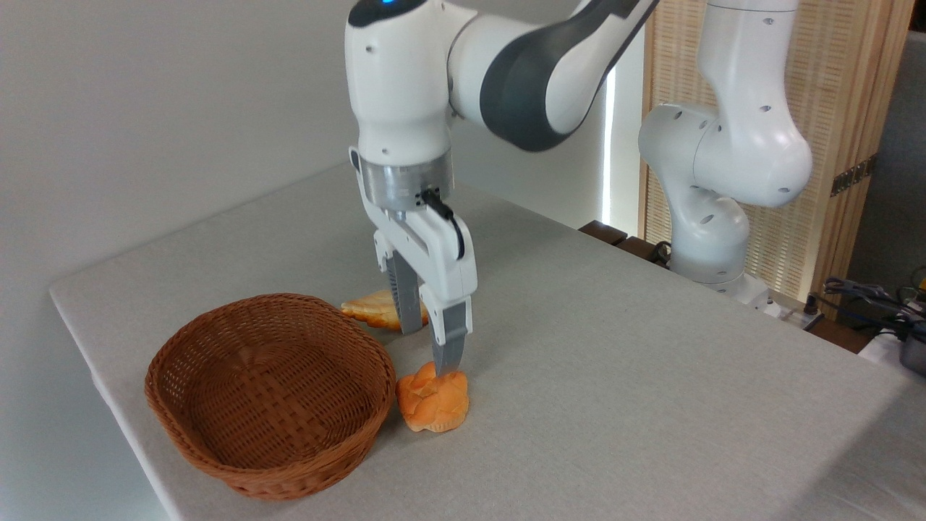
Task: Put bread into the basket
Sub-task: 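Lower onto the orange roll and close the gripper around it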
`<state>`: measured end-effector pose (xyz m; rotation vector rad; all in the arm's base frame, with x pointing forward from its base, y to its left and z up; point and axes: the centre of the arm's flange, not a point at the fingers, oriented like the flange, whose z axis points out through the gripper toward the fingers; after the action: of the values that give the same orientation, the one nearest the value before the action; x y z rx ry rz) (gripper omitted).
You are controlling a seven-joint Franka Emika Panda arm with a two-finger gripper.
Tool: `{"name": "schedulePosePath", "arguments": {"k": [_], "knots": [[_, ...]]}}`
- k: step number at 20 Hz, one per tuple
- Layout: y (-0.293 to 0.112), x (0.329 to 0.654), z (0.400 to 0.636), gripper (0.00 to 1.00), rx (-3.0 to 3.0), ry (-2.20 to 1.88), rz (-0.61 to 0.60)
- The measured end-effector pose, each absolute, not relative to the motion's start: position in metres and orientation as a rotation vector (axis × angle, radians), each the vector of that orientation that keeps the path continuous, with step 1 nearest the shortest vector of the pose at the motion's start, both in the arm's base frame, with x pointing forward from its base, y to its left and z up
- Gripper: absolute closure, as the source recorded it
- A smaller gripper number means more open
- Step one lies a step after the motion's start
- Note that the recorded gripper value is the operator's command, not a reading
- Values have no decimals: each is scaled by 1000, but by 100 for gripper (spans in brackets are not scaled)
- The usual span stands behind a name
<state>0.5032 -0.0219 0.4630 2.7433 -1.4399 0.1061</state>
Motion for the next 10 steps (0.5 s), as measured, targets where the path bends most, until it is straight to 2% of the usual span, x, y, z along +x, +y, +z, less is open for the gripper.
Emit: {"name": "schedulePosePath", "arguments": {"k": [6,10], "knots": [[1,514,441,0,2757,-1418,107],[3,519,426,0,2759,-1445,70]]}}
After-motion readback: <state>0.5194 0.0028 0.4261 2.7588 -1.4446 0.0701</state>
